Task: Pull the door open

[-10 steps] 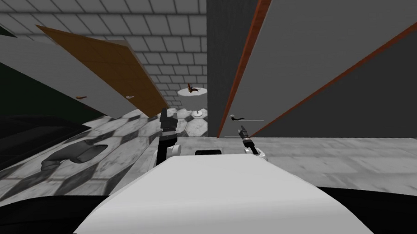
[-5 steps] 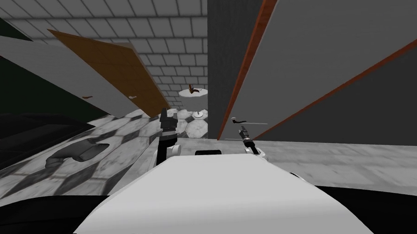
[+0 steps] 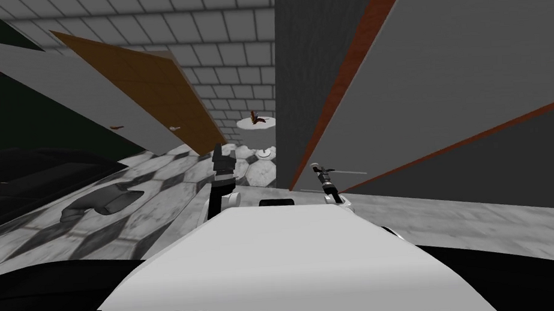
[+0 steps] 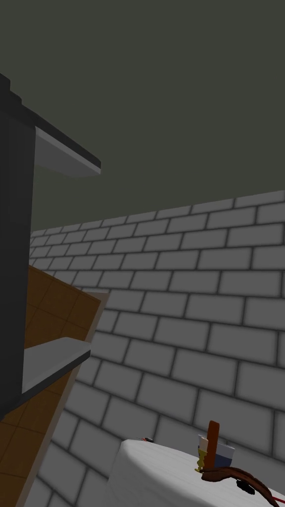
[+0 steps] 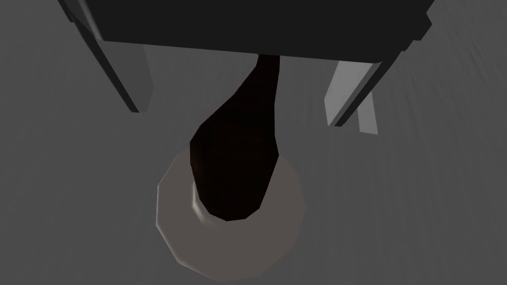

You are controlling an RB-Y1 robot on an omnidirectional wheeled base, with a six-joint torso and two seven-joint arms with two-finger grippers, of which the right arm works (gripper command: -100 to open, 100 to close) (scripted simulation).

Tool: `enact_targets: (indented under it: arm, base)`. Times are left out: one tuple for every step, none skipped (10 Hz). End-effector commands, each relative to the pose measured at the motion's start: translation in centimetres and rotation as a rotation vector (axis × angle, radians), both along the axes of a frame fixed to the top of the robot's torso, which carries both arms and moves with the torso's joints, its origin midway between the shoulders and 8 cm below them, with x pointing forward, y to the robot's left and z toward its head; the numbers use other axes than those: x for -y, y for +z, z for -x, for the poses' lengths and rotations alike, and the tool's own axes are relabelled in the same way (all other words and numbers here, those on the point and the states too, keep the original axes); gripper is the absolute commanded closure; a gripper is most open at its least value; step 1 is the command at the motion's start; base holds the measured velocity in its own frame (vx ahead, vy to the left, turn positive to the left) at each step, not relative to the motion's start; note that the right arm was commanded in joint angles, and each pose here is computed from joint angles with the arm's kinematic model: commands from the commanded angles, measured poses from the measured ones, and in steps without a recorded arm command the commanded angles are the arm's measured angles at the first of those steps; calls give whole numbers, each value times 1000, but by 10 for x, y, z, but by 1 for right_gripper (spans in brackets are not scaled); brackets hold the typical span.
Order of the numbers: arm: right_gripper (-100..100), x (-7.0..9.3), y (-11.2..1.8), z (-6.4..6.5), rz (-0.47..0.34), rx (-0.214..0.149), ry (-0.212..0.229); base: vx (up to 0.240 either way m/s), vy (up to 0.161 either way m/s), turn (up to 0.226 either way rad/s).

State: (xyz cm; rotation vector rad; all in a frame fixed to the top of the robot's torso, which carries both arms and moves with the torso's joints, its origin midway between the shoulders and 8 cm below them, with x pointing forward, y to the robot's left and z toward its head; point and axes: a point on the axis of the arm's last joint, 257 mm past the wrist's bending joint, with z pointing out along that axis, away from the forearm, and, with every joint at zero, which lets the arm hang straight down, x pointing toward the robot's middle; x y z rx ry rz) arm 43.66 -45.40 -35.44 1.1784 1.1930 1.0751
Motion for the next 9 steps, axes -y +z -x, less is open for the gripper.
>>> enact_targets:
  arm:
    - [-100, 0, 0, 0, 0, 0, 0]
    - [100, 0, 0, 0, 0, 0, 0]
    - [100, 0, 0, 0, 0, 0, 0]
    - [100, 0, 0, 0, 0, 0, 0]
    - [100, 0, 0, 0, 0, 0, 0]
    - [100, 0, 0, 0, 0, 0, 0]
    - [100, 0, 0, 0, 0, 0, 0]
    - [100, 0, -2, 7, 1, -4, 15]
    - [100, 0, -2, 11, 2, -3, 27]
  base:
    - [70, -17, 13]
    - [-6, 1, -7]
    - [-27, 6, -5]
    - [-22, 1, 1]
    - [-14, 0, 1]
    - [-7, 0, -2]
    - [0, 0, 0]
    - [-115, -46, 119]
    - [-179, -74, 162]
